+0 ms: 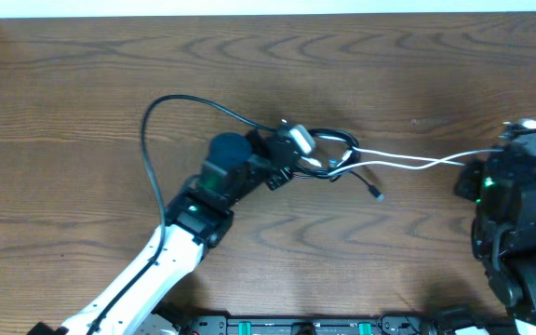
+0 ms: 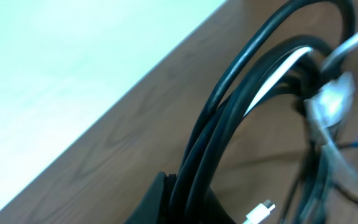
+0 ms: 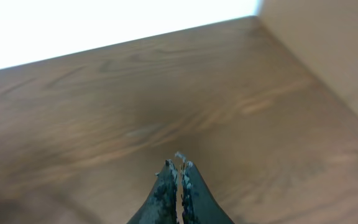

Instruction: Untangle cables

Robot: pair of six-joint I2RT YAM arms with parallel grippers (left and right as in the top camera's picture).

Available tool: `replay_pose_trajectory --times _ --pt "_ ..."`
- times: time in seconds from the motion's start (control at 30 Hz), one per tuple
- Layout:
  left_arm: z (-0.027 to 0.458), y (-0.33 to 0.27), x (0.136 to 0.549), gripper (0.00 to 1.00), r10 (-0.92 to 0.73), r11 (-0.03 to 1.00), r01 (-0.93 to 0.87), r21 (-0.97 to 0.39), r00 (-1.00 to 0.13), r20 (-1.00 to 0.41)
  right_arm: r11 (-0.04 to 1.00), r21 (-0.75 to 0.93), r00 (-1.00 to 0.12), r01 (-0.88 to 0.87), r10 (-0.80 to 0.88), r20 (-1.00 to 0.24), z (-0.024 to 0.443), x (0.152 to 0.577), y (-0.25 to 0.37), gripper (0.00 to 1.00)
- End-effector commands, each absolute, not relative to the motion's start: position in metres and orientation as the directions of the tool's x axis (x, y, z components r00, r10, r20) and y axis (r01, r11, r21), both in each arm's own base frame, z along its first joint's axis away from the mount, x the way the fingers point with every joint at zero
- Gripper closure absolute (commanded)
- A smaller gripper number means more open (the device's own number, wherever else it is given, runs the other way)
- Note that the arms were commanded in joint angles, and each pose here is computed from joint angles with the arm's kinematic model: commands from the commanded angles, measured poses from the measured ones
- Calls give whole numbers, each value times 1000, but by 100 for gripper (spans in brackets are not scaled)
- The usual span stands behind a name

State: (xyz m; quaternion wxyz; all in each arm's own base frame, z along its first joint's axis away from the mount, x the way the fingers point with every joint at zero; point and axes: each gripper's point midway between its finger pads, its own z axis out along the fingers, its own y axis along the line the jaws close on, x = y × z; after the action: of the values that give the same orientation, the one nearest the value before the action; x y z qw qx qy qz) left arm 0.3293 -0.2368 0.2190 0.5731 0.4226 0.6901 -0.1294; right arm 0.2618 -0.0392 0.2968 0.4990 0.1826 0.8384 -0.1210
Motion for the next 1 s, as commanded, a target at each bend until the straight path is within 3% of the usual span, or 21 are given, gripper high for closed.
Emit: replay_pose_trajectory --times 0.0,0.2,0.47,0.63,0.8,0.97 --pt "248 -156 364 93 432 787 509 348 -52 -900 752 -32 -332 659 252 -909 314 240 -100 99" --pt "280 -49 378 93 356 915 242 324 -103 -929 531 4 -212 847 346 -914 317 205 -164 99" --pt "299 27 375 93 270 962 62 265 -107 -957 403 85 -94 911 405 -909 319 182 -197 99" --pt "310 86 367 93 77 989 -122 87 -85 -993 246 153 30 957 440 -898 316 160 -221 99" --pt "314 158 344 93 -150 918 -373 -138 -3 -989 82 211 146 974 487 -861 300 144 -245 99" --pt "302 227 300 93 -266 640 -714 -284 140 -954 -111 221 245 969 551 -798 263 126 -282 99"
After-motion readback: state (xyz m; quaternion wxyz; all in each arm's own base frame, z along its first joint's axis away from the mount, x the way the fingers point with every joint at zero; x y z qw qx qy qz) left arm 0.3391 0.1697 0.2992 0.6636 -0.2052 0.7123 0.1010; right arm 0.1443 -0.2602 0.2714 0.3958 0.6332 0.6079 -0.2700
